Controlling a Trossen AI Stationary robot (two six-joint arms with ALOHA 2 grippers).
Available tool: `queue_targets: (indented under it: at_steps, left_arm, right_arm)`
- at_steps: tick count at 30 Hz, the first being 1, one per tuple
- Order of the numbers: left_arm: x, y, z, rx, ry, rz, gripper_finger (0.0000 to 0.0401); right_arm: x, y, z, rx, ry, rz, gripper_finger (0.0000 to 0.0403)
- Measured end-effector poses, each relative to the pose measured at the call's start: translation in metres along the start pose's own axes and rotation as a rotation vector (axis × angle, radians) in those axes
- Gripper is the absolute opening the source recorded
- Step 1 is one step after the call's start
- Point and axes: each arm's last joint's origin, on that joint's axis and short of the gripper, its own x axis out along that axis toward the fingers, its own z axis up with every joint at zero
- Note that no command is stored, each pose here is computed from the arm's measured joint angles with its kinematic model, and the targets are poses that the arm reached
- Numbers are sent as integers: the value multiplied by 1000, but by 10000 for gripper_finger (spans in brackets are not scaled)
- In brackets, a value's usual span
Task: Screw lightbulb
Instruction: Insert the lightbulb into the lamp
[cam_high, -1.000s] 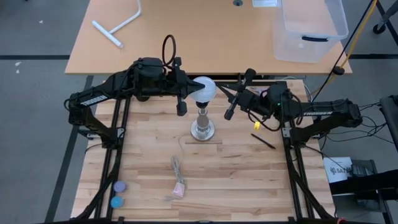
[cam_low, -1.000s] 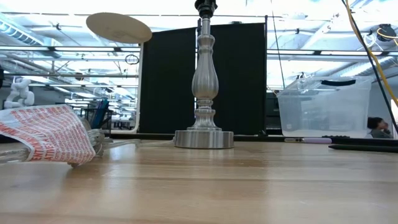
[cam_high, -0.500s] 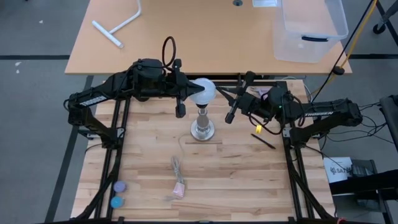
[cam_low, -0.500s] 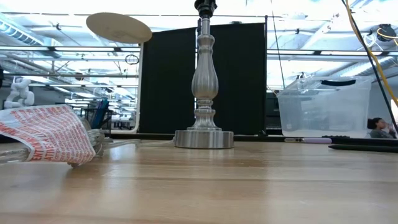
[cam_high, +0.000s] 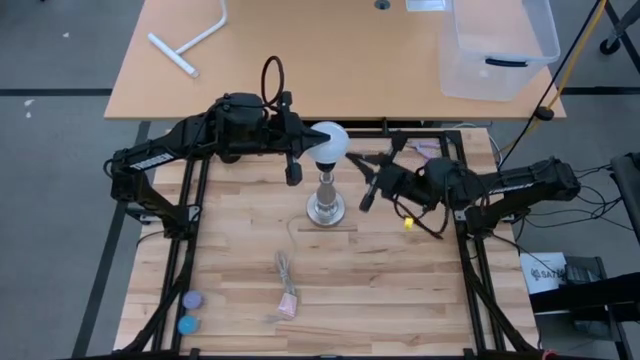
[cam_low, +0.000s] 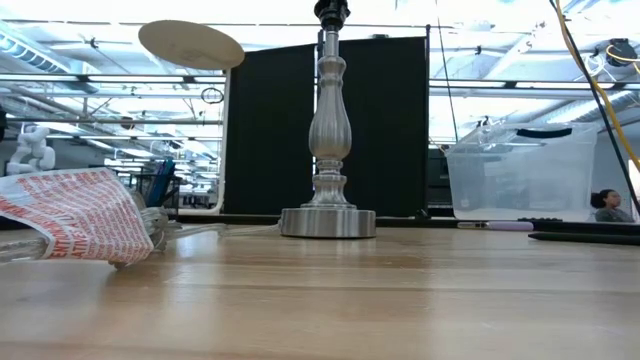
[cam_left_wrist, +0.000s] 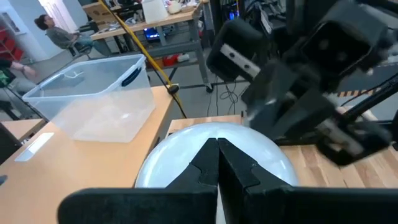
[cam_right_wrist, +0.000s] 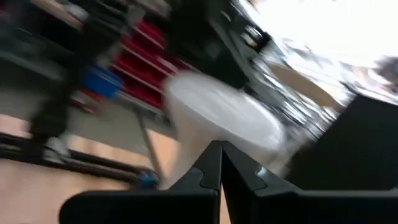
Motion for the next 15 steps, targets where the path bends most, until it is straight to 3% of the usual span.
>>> queue_targets:
  at_steps: [4, 15]
  left_arm:
    - [0, 0, 0, 0, -3, -1, 0]
    - [0, 0, 1, -16, -14, -5, 0]
  right_arm:
    - [2, -11, -1, 69, 61, -163, 0]
    - [10, -23, -4, 132, -10, -161, 0]
